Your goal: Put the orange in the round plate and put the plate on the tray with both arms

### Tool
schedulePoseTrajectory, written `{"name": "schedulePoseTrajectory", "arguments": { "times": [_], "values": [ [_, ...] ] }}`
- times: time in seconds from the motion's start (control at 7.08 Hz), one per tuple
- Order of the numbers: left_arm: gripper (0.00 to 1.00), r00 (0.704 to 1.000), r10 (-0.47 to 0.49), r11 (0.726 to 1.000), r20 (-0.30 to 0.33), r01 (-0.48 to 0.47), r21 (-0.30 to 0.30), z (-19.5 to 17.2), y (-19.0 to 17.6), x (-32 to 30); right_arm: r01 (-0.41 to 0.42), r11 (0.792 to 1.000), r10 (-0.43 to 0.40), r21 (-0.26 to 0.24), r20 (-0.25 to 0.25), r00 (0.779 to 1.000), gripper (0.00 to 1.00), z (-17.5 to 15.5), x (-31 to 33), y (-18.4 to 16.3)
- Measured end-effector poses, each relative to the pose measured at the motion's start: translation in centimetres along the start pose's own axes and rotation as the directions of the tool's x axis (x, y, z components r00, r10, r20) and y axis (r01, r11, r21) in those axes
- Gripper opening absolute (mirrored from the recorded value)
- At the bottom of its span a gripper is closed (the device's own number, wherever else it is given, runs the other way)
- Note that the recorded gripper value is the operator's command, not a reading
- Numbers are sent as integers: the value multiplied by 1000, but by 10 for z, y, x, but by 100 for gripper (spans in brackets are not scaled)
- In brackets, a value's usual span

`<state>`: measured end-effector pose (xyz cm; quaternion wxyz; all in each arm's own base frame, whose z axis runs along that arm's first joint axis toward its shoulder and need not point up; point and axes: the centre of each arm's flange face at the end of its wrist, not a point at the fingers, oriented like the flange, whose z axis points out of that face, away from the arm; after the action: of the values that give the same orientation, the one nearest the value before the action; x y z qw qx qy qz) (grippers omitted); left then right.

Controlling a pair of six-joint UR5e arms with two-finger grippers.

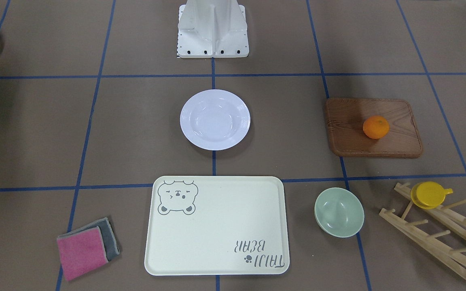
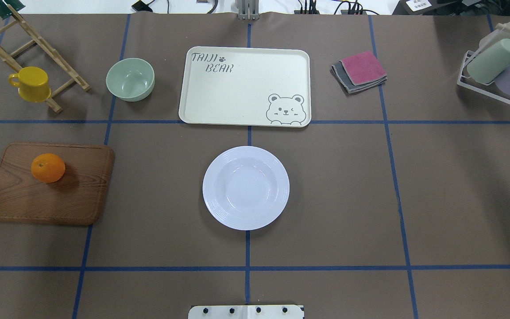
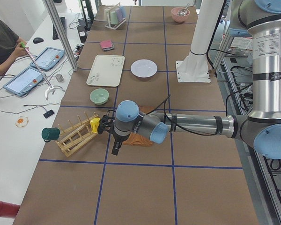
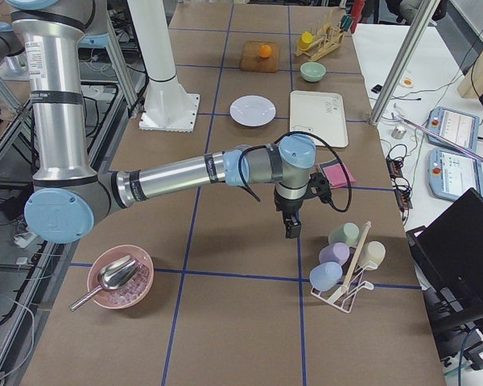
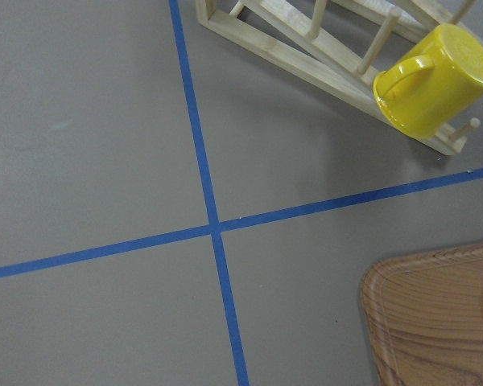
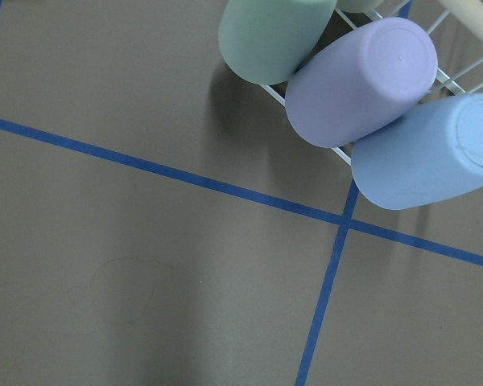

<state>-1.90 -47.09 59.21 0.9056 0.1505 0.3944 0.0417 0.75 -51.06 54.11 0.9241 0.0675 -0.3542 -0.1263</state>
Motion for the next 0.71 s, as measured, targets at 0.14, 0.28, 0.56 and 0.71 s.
{"name": "schedulePoseTrajectory", "arguments": {
  "times": [0.14, 0.28, 0.56, 0.71],
  "values": [
    [99, 999, -30, 1000, -27, 29, -11, 6, -8, 27, 4, 1000, -4, -1, 2, 1000, 100, 1, -3, -1],
    [99, 997, -45, 999, -55, 43, -33, 15, -14, 65, 7, 1000, -7, -2, 3, 1000, 100, 1, -5, -1],
    [99, 993, -44, 996, -108, 34, -88, 37, -17, 142, 14, 1000, -14, -9, 4, 1000, 100, 5, -8, -3],
    [99, 994, -12, 994, -111, 0, -106, 52, -17, 173, 16, 1000, -16, -11, 4, 1000, 100, 6, -9, -3]
  ]
}}
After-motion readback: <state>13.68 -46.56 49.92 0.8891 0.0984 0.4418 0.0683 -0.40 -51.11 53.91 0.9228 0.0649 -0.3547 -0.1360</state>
